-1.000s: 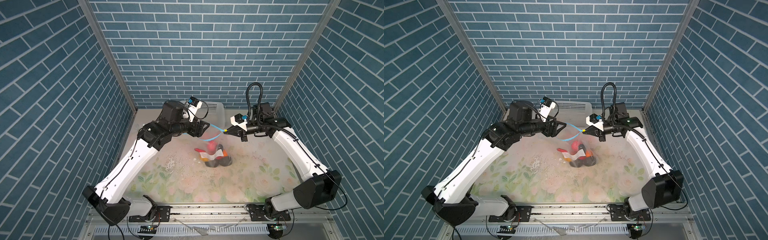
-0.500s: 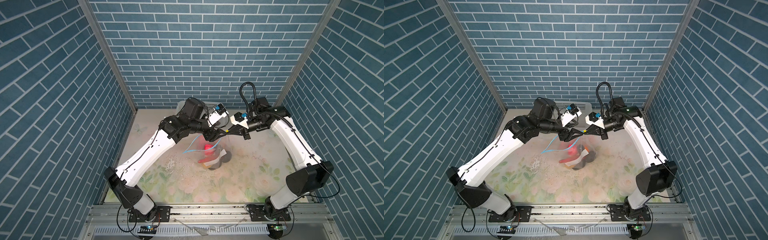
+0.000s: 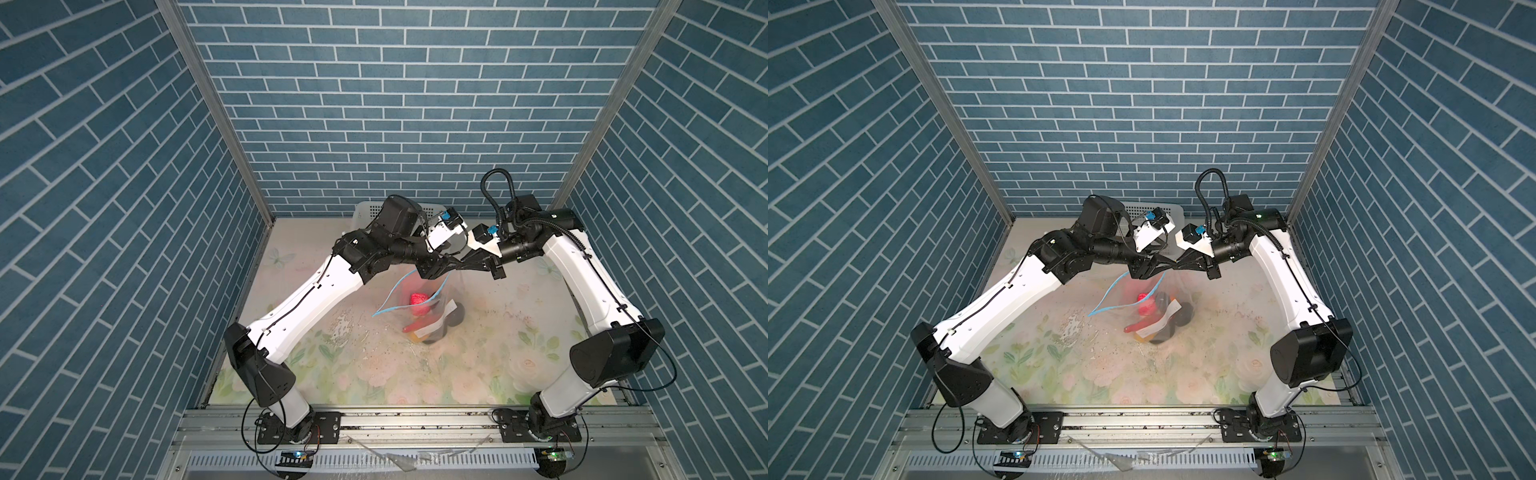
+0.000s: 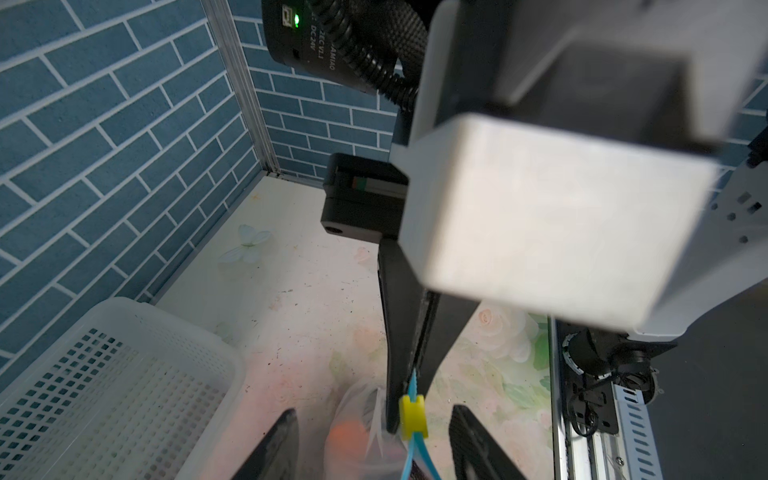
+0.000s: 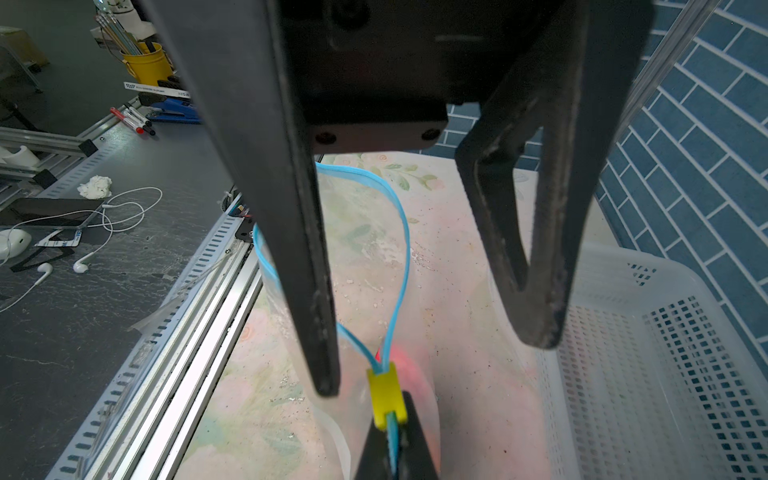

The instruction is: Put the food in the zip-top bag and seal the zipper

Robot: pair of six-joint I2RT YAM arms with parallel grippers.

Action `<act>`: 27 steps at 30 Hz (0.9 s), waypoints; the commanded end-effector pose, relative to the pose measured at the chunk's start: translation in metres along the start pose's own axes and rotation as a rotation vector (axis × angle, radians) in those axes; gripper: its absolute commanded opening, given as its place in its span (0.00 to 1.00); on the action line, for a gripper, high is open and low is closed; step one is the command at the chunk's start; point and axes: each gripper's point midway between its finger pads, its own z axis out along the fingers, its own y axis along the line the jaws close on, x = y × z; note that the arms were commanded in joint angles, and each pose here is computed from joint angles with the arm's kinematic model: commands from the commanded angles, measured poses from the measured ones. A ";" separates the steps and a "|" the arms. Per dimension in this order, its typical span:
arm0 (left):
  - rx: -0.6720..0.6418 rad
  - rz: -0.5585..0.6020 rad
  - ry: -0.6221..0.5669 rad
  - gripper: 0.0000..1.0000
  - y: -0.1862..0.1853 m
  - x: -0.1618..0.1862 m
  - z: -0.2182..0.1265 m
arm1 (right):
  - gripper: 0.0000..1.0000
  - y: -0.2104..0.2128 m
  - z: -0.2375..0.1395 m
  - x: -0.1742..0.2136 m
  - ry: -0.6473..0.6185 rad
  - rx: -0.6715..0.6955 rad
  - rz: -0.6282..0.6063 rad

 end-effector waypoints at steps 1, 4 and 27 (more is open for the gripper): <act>0.010 0.008 -0.033 0.58 -0.004 -0.010 0.006 | 0.00 0.003 -0.007 -0.023 -0.073 -0.003 -0.079; 0.001 0.009 -0.035 0.54 -0.005 -0.011 0.009 | 0.00 0.002 -0.007 -0.023 -0.073 -0.003 -0.078; -0.013 -0.039 0.019 0.08 -0.005 0.014 0.012 | 0.00 -0.002 -0.015 -0.023 -0.081 0.023 -0.076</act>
